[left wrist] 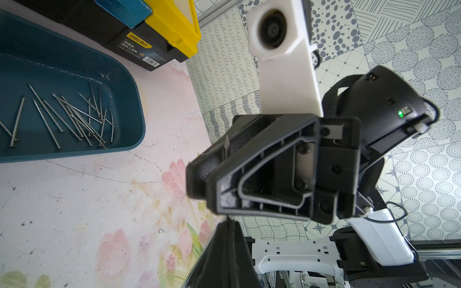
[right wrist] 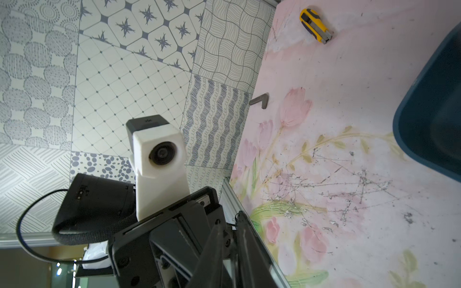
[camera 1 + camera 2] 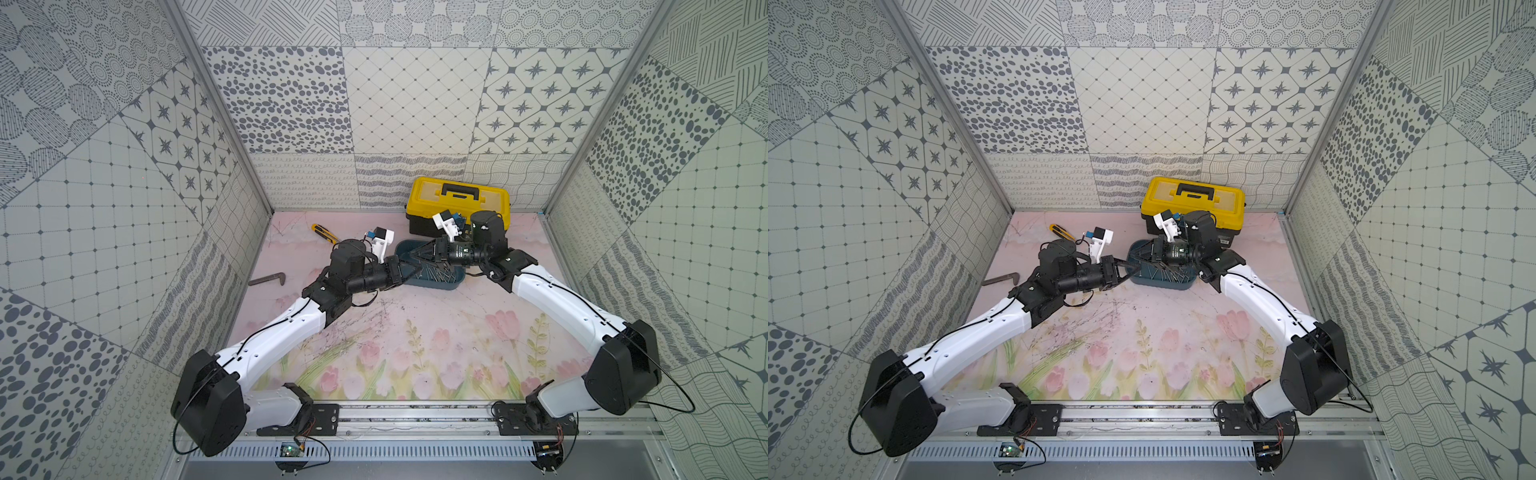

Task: Put the nails on the desktop into the storage box
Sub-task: Pick up the nail from the center of the board, then place the nail in the storage box.

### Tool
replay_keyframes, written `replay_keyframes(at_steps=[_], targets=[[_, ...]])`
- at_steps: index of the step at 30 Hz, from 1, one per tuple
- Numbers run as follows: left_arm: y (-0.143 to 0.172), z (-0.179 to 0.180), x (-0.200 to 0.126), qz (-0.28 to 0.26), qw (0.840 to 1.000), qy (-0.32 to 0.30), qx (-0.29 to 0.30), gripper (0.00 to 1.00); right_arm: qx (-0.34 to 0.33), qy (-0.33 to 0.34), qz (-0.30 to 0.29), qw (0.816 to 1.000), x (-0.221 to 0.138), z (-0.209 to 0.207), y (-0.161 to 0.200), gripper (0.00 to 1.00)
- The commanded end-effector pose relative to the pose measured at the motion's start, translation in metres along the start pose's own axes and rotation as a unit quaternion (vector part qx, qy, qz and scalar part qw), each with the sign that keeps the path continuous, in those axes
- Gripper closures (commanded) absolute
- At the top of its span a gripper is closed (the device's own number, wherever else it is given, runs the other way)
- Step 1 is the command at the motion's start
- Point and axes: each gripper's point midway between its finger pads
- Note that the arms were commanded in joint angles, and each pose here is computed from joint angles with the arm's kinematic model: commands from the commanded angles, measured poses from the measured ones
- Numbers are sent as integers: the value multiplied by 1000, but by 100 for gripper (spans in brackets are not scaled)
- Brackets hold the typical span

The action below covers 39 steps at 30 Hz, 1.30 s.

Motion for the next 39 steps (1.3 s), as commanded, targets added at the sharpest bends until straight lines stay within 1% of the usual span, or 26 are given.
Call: replay_keyframes(at_steps=[1, 3, 4, 6, 7, 9, 10, 11, 13, 16, 17, 19, 21, 25, 28, 31, 35, 39], targets=[[-2, -29, -4, 4, 999, 45, 30, 100, -21, -11, -13, 1000, 2, 8, -7, 90], [-1, -32, -6, 7, 998, 45, 35, 100, -25, -8, -16, 1000, 0, 9, -8, 94], [-1, -32, -6, 8, 998, 42, 35, 91, -27, -5, -17, 999, -1, 9, -8, 95], [-2, -31, -9, 4, 999, 30, 33, 65, -32, -3, -18, 999, -2, 9, -9, 97], [-2, -31, -11, 3, 999, 29, 39, 57, -35, -2, -18, 999, -2, 10, -9, 98], [-3, -33, -16, -6, 998, 24, 50, 33, -37, 4, -15, 999, -2, 8, -8, 100], [-4, -31, -19, -14, 998, 16, 51, 24, -37, 7, -14, 999, -3, 7, -7, 100], [-7, -31, -22, -24, 998, 13, 56, 20, -36, 8, -14, 999, -3, 5, -8, 100], [-11, -35, -29, -41, 996, 17, 72, 13, -35, 12, -17, 999, -7, 4, -10, 100], [-17, -35, -40, -69, 995, 8, 73, 7, -39, 34, -21, 998, -16, -2, -13, 100], [-20, -34, -45, -84, 994, 0, 68, 4, -39, 48, -24, 998, -19, -8, -15, 100], [-25, -19, -55, -114, 992, -34, 41, 1, -34, 76, -20, 996, -26, -22, -16, 100], [-26, 0, -68, -142, 987, -69, 15, 0, -36, 108, -14, 993, -32, -37, -18, 100], [-24, 31, -99, -199, 972, -125, 26, 1, -48, 194, 25, 979, -33, -82, -12, 100], [-19, 56, -121, -232, 958, -168, 12, 0, -54, 227, 50, 971, -25, -107, -17, 100], [-10, 68, -131, -232, 955, -185, 11, 1, -73, 276, 67, 956, -22, -136, -23, 100], [5, 81, -139, -205, 953, -222, 5, 0, -87, 326, 91, 937, -16, -172, -33, 100], [20, 101, -145, -180, 947, -263, -21, 0, -95, 352, 102, 925, -12, -196, -37, 100]])
Point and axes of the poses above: each gripper's point midway between its finger pads, its own x axis out along the fingers, its own z axis along the line the jaws close on, y = z × x, and after that the axes turned 9 degrees about -x, right-handed
